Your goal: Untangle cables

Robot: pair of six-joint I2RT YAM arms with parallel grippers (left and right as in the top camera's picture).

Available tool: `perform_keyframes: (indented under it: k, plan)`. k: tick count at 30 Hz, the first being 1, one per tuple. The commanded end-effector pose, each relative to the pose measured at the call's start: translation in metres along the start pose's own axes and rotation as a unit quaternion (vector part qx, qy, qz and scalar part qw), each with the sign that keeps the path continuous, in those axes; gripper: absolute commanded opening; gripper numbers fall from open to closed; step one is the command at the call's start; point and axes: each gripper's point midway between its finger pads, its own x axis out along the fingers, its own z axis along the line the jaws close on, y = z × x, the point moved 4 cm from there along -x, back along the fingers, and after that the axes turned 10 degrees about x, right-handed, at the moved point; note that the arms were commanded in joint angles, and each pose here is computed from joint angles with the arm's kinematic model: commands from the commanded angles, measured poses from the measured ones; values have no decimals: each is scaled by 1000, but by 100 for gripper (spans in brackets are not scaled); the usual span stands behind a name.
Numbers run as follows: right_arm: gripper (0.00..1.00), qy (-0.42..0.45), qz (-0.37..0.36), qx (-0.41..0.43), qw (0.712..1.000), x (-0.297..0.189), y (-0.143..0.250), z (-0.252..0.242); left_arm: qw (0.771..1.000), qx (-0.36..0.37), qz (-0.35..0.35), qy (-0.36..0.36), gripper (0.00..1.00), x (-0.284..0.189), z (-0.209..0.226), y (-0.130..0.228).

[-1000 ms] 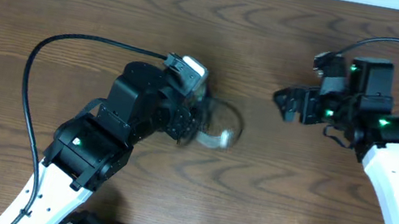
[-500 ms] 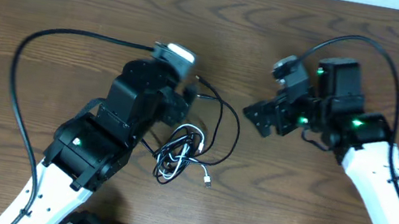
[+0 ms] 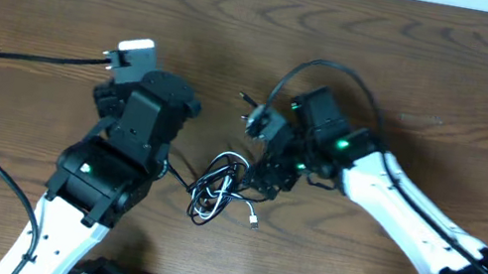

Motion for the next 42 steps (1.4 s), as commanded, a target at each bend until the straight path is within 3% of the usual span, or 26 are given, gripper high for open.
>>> perform_keyframes:
  k: [1, 8, 13, 17, 20, 25, 27, 31, 35, 39, 42]
  plan:
    - [80, -21, 11, -99, 995, 21, 3, 12, 998, -47, 6, -31, 72, 1, 14, 3]
    - [55, -33, 2, -140, 990, 57, -3, 18, 998, -35, 21, -37, 72, 1, 17, 10]
    - [1, -29, -8, -131, 991, 67, -8, 19, 999, -32, 27, -31, 72, 1, 15, 12]
    - [1, 43, -42, -34, 998, 57, -25, 1, 999, -32, 29, -26, 72, 1, 14, 12]
    - [1, 151, -77, 45, 985, 29, -38, -29, 999, -31, 31, -26, 72, 1, 14, 13]
    - [1, 371, -187, 155, 896, -72, -53, -78, 999, -27, 39, -21, 72, 1, 13, 16]
    - [1, 414, -247, 170, 860, -121, -62, -80, 999, -28, 43, -10, 72, 1, 10, 17]
    - [1, 366, -401, 153, 826, -216, -92, -42, 999, -28, 46, -5, 72, 1, 8, 18]
    - [1, 245, -505, 62, 825, -271, -113, 20, 998, -26, 48, -4, 72, 3, 7, 18]
    - [1, 159, -558, -17, 814, -305, -116, 71, 998, -21, 55, -6, 72, 6, 5, 20]
    - [1, 151, -540, -20, 828, -298, -111, 73, 998, -16, 63, -4, 72, 10, 1, 23]
